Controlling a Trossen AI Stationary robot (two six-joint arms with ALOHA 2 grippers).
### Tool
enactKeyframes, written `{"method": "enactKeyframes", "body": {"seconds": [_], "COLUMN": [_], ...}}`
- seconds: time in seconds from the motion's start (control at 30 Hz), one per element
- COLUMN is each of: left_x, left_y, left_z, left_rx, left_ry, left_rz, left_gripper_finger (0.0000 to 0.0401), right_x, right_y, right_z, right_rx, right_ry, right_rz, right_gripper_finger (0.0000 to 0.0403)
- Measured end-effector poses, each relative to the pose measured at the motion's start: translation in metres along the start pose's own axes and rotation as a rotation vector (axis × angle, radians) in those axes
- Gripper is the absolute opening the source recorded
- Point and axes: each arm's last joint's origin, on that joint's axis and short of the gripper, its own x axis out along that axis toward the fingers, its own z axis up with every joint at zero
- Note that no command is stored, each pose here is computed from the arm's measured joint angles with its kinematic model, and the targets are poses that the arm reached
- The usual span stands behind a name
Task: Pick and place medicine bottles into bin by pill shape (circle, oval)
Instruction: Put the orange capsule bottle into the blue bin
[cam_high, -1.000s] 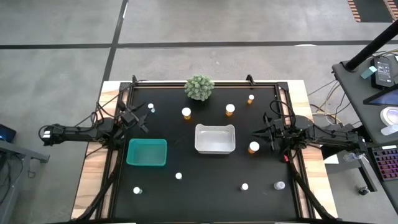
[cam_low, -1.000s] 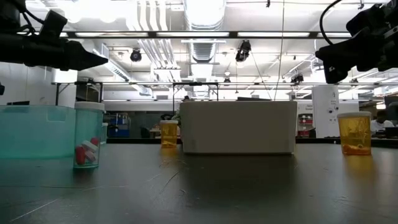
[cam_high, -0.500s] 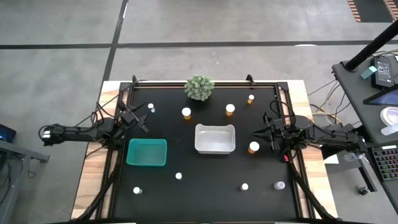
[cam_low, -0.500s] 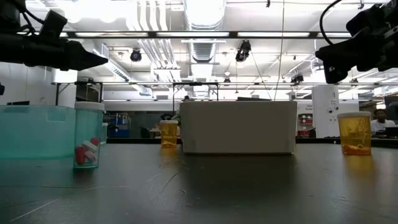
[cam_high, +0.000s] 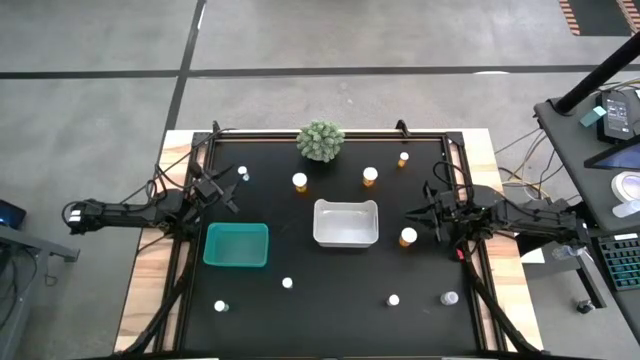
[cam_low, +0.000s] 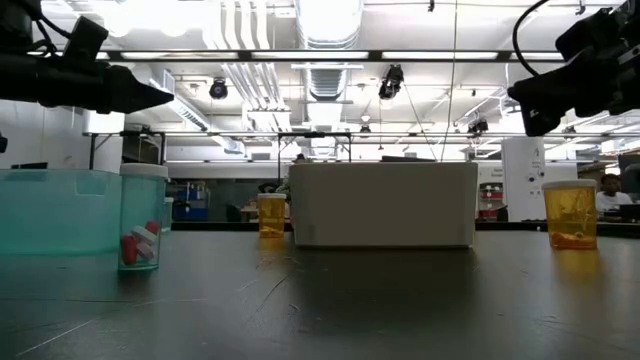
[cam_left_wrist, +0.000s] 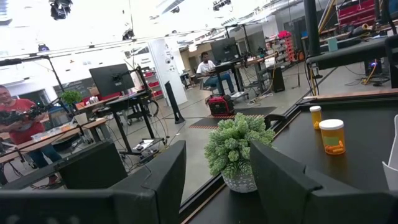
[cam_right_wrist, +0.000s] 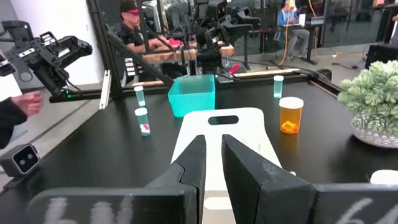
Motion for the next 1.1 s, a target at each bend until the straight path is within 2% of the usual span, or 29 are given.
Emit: {"method": "enactKeyframes", "body": {"seconds": [0.3, 0.43, 0.5, 0.63, 0.7, 0.87, 1.0, 1.1], "left_x": [0.0, 0.0, 0.0, 0.0, 0.0, 0.0, 0.0, 0.0], "left_y": [0.0, 0.0, 0.0, 0.0, 0.0, 0.001, 0.001, 0.001], "left_z": [0.0, 0.0, 0.0, 0.001, 0.001, 0.003, 0.004, 0.007], "left_rx": [0.0, 0.0, -0.017, -0.342, -0.471, -0.568, -0.745, -0.854], "left_ry": [0.0, 0.0, -0.004, -0.014, -0.012, -0.03, -0.039, -0.061], "left_rz": [0.0, 0.0, -0.001, -0.025, -0.027, -0.029, -0.05, -0.074], "left_gripper_finger": [0.0164, 0.0164, 0.0164, 0.0164, 0.0164, 0.0164, 0.0164, 0.0164], "right_x": [0.001, 0.0, -0.001, -0.005, -0.006, -0.008, -0.008, -0.008], "right_y": [0.0, -0.003, -0.004, -0.003, -0.002, -0.001, -0.001, -0.002], "right_z": [0.0, 0.01, 0.018, 0.03, 0.035, 0.04, 0.039, 0.04], "right_rx": [0.017, -0.074, -0.06, 0.142, 0.194, 0.183, 0.183, 0.139], "right_ry": [-0.004, -0.116, -0.198, -0.353, -0.412, -0.461, -0.457, -0.463], "right_rz": [0.0, -0.14, -0.197, -0.172, -0.149, -0.138, -0.139, -0.173], "right_gripper_finger": [0.0043, 0.0043, 0.0043, 0.0043, 0.0043, 0.0043, 0.0043, 0.0043]}}
